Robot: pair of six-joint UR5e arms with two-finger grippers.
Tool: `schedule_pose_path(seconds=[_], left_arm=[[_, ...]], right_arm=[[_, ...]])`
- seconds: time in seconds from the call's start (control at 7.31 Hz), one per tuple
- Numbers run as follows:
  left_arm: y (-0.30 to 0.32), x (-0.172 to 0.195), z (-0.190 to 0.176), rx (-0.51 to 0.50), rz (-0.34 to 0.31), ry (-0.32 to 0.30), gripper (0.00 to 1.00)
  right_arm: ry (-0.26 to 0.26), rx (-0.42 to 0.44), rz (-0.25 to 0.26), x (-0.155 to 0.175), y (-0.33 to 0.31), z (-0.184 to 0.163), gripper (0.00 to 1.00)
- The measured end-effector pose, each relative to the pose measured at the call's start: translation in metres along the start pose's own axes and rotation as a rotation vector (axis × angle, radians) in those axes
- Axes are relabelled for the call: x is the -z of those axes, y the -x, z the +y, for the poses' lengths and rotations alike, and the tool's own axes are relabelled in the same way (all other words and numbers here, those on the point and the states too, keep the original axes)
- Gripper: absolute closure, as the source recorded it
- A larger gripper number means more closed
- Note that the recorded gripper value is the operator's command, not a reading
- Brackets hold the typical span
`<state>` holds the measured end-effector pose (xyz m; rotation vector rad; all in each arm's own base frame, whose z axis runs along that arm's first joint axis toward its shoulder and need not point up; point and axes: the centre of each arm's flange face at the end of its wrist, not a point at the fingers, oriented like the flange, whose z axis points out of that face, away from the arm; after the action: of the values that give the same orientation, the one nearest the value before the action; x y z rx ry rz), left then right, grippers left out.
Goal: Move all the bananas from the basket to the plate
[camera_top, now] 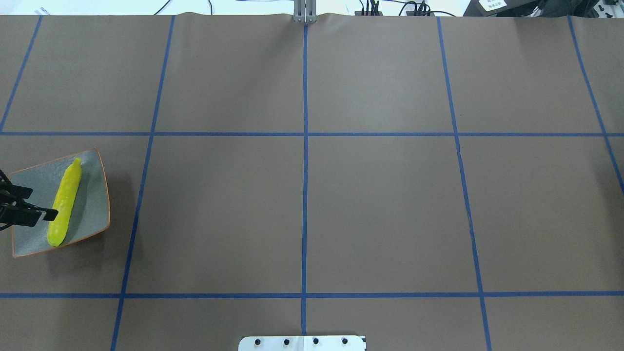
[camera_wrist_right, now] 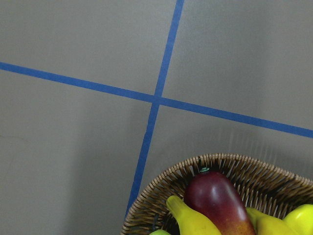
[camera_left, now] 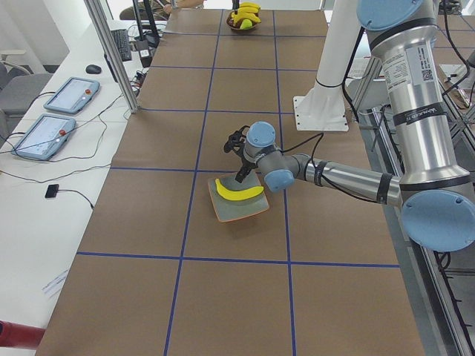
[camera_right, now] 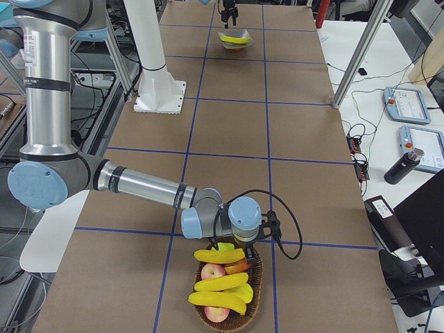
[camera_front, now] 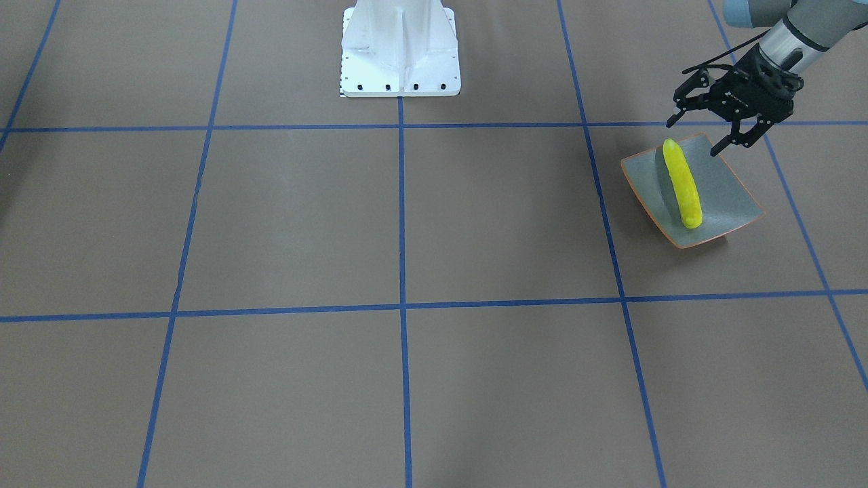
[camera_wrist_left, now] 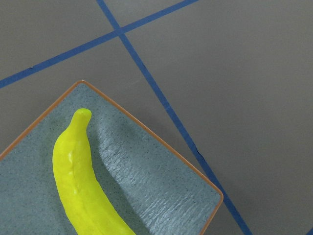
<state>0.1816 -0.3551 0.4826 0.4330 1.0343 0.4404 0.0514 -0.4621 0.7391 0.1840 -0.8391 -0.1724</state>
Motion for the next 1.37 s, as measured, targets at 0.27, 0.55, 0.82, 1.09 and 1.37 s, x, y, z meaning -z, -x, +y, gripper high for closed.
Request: schedule_pose_path(seconds=[0.27,0.55,0.82,1.09,1.37], left_arm=[[-0.001,0.000,-0.003,-0.004,0.003,-0.005,0.00],[-0.002,0.000,-0.005,-0.006,0.003,-0.008,0.00],[-0.002,0.000,-0.006,-0.007,0.003,-0.011,0.00],[-0.002,0.000,-0.006,-0.007,0.003,-0.012,0.00],[-0.002,0.000,-0.006,-0.007,0.002,-0.012,0.00]], right_arm=[[0.014,-0.014,-0.001,-0.013,-0.013,0.012,0.26],[0.022,-0.028,0.000,-0.017,-0.018,0.017,0.26],[0.026,-0.035,-0.002,-0.019,-0.019,0.021,0.26],[0.032,-0.039,-0.004,-0.021,-0.021,0.026,0.31],[0.038,-0.043,-0.006,-0.023,-0.021,0.031,0.63]])
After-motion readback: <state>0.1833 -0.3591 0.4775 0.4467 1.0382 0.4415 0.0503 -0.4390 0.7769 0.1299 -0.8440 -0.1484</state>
